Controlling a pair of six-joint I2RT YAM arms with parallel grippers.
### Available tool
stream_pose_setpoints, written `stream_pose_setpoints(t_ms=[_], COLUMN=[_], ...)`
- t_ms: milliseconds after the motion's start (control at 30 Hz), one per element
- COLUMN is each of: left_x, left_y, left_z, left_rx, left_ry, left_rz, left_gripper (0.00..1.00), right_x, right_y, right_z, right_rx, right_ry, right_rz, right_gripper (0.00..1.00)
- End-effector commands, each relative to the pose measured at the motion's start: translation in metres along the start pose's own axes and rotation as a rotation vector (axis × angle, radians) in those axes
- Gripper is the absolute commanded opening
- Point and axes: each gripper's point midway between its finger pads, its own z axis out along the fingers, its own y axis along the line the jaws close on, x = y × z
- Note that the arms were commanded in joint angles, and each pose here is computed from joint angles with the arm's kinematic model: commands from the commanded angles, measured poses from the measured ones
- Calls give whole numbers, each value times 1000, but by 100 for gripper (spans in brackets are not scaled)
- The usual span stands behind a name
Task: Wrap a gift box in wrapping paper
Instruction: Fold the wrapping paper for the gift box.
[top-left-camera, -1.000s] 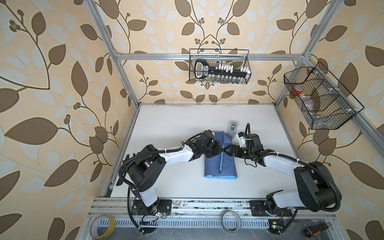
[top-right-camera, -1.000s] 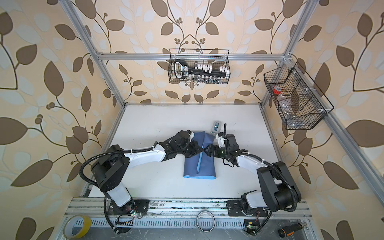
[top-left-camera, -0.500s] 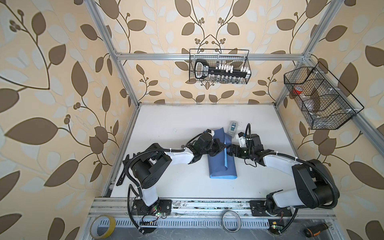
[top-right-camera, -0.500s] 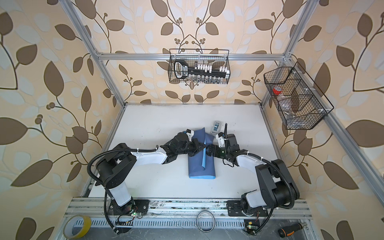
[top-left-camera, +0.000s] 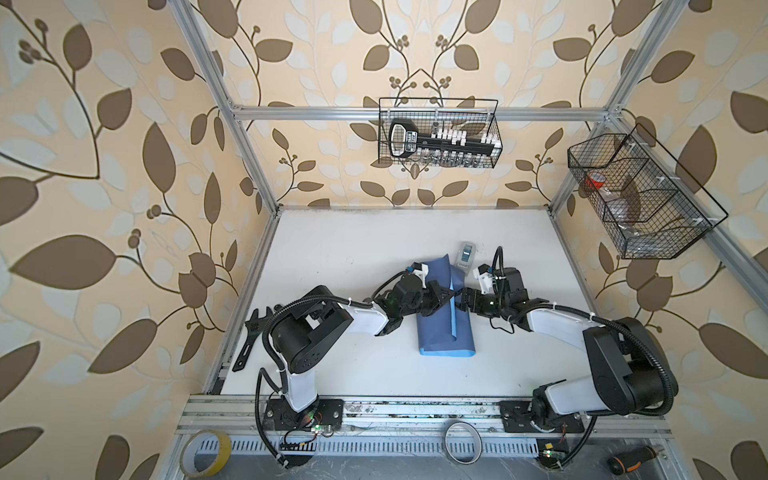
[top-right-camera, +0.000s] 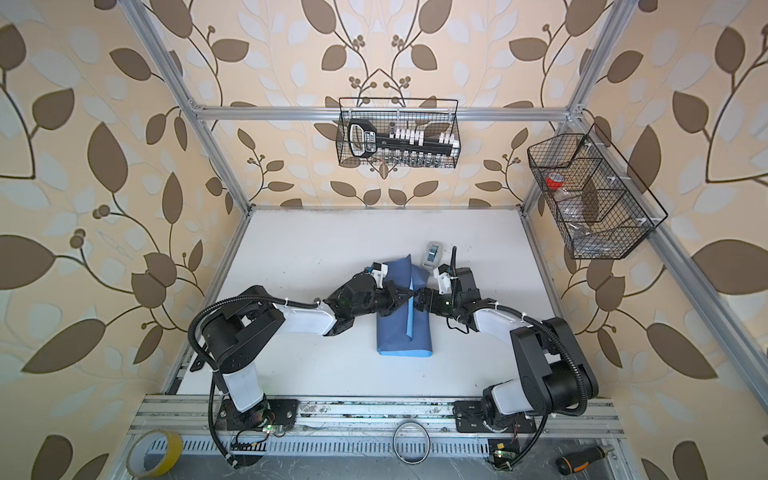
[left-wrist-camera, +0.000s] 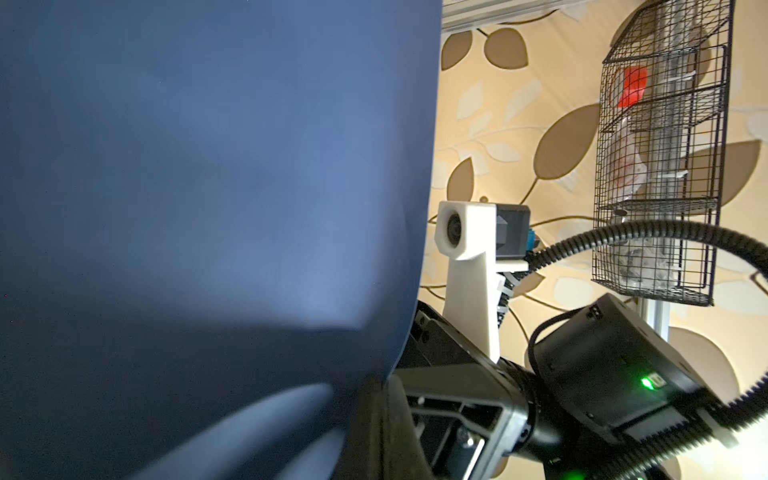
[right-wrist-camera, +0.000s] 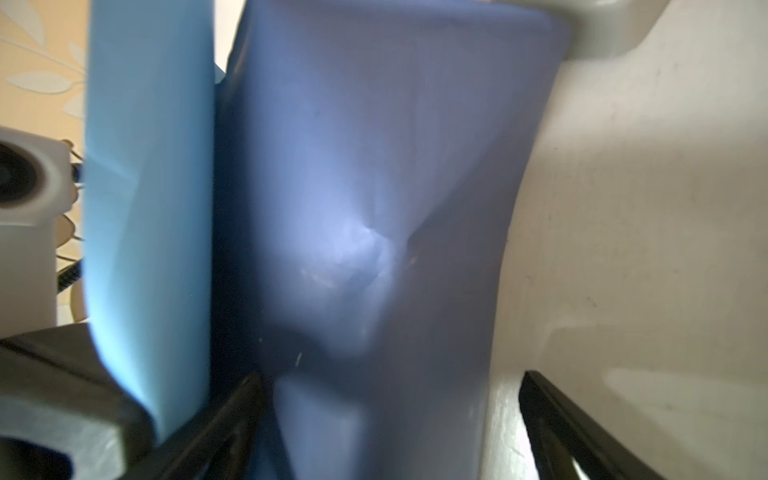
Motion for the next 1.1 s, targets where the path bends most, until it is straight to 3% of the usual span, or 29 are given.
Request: stream_pose_setpoints(t_ms=[0, 433, 1067], left_x=[18, 31, 43], left_y=[-26, 9, 55], left_z=[5, 5, 0], left_rx=[124, 157, 57], left_ry=[38, 39, 54], left_rz=[34, -31, -64], left_gripper=[0, 0, 1], right_x=[55, 55, 41], right_y=[-46, -41, -34], right_z=[5, 9, 4], right_rx=[178, 137, 146], right_ry=[163, 171, 152], right_rz=[51, 83, 60], right_gripper=[96, 97, 97])
